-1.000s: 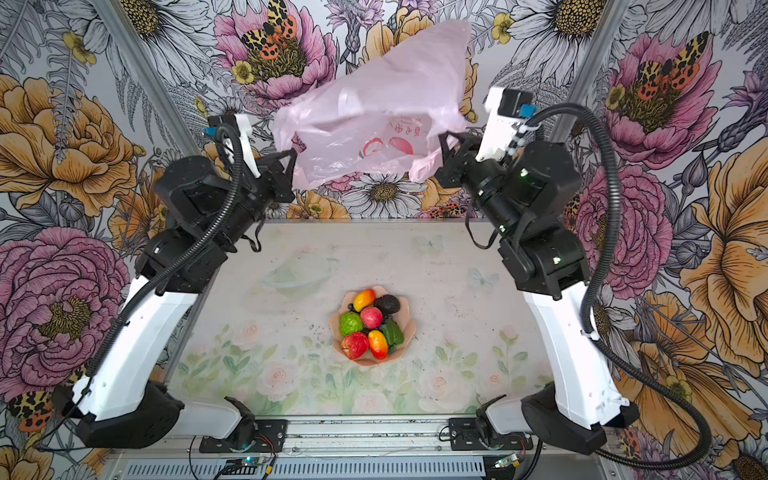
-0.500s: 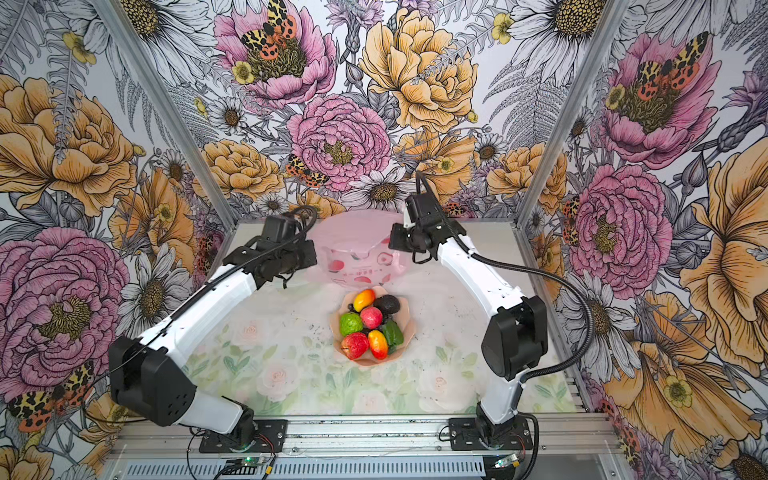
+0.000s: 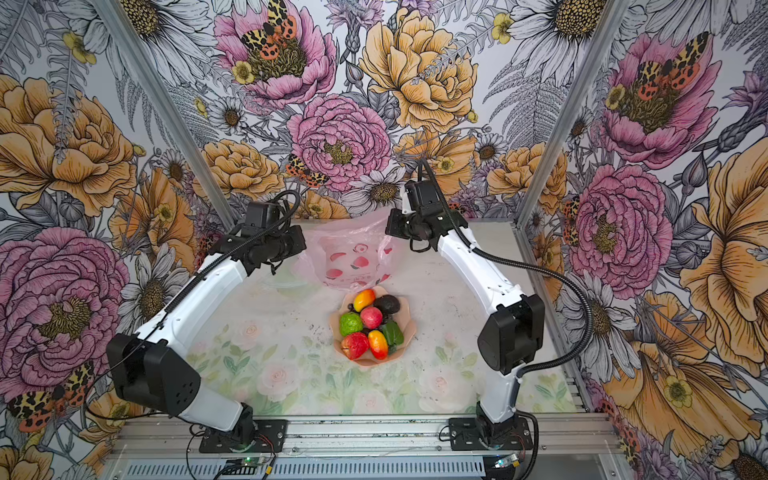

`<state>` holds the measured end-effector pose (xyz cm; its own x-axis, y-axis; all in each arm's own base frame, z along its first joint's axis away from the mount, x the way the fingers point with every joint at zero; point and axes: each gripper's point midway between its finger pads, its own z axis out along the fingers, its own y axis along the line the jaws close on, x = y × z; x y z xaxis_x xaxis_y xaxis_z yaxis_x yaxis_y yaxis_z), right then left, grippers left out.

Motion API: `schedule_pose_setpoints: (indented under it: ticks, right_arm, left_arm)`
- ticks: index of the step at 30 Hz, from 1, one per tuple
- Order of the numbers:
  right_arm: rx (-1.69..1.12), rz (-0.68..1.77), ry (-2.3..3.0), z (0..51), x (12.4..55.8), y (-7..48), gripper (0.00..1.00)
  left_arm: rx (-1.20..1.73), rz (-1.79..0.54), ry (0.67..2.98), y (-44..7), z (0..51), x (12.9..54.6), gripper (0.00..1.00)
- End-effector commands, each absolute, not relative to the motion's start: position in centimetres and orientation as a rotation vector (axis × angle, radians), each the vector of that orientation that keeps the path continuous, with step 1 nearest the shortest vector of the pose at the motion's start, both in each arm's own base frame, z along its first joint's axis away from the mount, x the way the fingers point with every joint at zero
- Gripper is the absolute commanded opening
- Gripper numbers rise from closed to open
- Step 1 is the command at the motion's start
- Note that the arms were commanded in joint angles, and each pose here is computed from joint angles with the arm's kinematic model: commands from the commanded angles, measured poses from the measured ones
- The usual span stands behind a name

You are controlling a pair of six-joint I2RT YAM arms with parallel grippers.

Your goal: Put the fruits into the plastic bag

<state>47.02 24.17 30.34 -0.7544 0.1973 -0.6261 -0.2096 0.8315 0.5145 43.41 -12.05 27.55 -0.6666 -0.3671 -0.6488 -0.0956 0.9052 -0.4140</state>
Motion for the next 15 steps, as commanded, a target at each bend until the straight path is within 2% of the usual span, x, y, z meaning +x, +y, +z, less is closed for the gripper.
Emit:
schedule_pose_setpoints:
  ticks: [1,4,6,9,10,12,14,15]
  right_arm:
    - [-0.068,0.816,1.945,44.5,47.1,24.0,0.00]
    - [-0.145,0.772,1.628,56.4,43.6,23.5,0.00]
    - [-0.150,0.747,1.474,61.9,40.6,22.3,0.00]
    - [-0.134,0.700,1.393,64.9,37.8,20.6,0.00]
    - [-0.130,0.674,1.410,64.4,37.6,20.3,0.00]
    - [-0.134,0.637,1.533,59.9,39.4,21.0,0.00]
    - [-0.116,0.621,1.743,51.5,42.3,22.5,0.00]
    - [-0.104,0.640,1.870,46.4,43.5,23.6,0.00]
  left_arm:
    - [-0.267,-0.504,2.002,-12.2,39.3,43.7,0.00]
    - [-0.229,-0.469,1.766,-11.4,49.2,41.6,0.00]
    - [-0.191,-0.448,1.641,-11.2,54.2,39.4,0.00]
    - [-0.122,-0.371,1.489,-11.3,59.6,35.3,0.00]
    - [-0.094,-0.339,1.460,-11.7,60.2,34.2,0.00]
    - [-0.070,-0.281,1.462,-12.2,58.9,33.3,0.00]
    - [-0.066,-0.221,1.542,-12.4,53.9,34.1,0.00]
    - [-0.074,-0.164,1.624,-12.3,49.3,35.4,0.00]
